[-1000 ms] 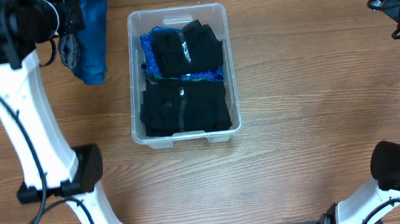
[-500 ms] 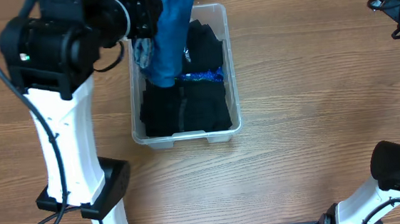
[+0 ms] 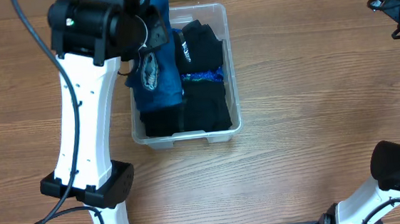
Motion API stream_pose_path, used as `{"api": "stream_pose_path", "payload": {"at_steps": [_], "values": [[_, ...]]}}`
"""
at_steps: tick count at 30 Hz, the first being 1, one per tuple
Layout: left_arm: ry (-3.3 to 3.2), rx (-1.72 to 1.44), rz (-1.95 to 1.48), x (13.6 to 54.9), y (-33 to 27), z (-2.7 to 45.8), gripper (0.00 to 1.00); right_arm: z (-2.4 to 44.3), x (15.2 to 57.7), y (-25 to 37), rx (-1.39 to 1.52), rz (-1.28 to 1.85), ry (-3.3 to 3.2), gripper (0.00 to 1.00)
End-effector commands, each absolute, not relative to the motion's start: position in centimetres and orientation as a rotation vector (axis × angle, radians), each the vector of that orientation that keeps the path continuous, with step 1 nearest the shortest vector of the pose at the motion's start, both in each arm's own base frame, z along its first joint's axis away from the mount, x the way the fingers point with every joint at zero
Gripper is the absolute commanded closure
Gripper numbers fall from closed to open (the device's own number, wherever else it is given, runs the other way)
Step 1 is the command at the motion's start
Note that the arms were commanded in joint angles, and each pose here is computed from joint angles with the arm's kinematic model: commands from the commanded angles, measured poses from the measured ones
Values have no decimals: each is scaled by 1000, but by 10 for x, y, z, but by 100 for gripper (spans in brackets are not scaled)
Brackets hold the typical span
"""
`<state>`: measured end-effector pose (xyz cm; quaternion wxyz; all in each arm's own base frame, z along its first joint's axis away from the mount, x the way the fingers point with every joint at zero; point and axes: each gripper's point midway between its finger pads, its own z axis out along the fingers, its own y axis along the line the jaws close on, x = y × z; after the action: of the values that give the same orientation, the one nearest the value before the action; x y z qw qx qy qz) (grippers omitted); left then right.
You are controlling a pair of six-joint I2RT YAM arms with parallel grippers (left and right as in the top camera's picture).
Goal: Pack container
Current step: 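Lift the jeans and carry them over the bin, then lay the jeans over the clothes in the bin and release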
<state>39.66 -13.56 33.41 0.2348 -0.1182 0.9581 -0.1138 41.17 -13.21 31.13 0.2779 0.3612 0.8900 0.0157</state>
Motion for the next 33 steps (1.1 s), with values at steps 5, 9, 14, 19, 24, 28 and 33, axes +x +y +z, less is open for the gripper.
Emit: {"api": "stream_pose_path", "payload": {"at_steps": [5, 9, 14, 19, 24, 28, 33], "values": [[2640, -294, -303, 384, -132, 337, 96, 319, 411, -132, 964, 37, 2367, 0], [2685, -294, -276, 382, -131, 324, 96, 319, 411, -132, 964, 38, 2367, 0], [2781, -312, -172, 379, -124, 292, 96, 319, 411, -132, 964, 38, 2366, 0], [2792, -315, -172, 390, -127, 274, 96, 319, 411, -132, 964, 38, 2366, 0], [2701, -254, -393, 413, -160, 285, 57, 319, 411, -132, 964, 38, 2367, 0], [2616, -178, -550, 429, -183, 301, 37, 319, 411, -132, 964, 37, 2367, 0], [2541, -135, -607, 442, -192, 313, 39, 319, 411, -132, 964, 38, 2367, 0]]}}
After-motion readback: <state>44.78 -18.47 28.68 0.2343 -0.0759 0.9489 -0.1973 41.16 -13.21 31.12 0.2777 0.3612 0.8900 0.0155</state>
